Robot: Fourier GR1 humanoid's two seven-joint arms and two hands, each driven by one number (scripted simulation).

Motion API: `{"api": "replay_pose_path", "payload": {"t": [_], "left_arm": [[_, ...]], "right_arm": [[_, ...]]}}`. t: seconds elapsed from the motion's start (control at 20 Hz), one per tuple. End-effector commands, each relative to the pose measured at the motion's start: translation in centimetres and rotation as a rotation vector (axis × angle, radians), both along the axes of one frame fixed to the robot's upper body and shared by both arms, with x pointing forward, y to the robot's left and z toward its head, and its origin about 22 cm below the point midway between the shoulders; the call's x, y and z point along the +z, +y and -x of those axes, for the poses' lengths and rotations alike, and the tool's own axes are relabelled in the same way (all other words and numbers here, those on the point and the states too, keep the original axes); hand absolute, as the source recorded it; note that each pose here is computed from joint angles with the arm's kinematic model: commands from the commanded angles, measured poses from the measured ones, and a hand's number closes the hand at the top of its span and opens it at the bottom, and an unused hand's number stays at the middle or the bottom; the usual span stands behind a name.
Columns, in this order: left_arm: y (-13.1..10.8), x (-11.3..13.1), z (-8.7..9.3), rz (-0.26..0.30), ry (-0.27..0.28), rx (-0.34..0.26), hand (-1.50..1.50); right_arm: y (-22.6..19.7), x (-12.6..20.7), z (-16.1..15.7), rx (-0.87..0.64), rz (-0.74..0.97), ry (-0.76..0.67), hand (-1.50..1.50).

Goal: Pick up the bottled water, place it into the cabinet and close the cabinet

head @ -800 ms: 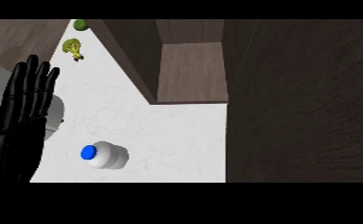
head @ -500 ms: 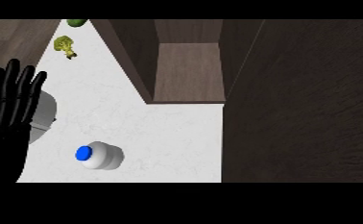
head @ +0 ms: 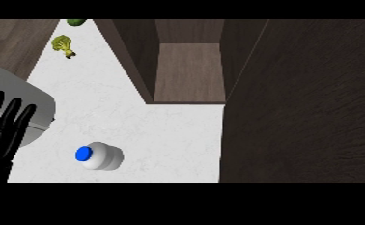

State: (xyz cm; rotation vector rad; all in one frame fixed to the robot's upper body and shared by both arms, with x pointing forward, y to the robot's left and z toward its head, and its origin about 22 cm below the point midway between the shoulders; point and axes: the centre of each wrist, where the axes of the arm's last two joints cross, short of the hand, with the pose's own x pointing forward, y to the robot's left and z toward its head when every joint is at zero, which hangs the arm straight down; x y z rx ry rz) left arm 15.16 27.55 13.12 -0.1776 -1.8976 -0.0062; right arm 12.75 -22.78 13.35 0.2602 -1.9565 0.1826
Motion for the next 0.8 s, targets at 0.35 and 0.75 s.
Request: {"api": "replay_pose_path", "payload": {"t": [0.35,0.75], "left_arm": [[3.7,-2.0,1.6,-0.091,0.147,0.07,-1.5],[4.3,-7.0,1.2,-0.06,0.227,0.093,-1.5]], "right_arm": [[0.6,1.2,5.2,0.044,-0.001,0.02,-1.5],[0.1,3.2,7.0,0.036,0.012,0.008,-1.5]]}}
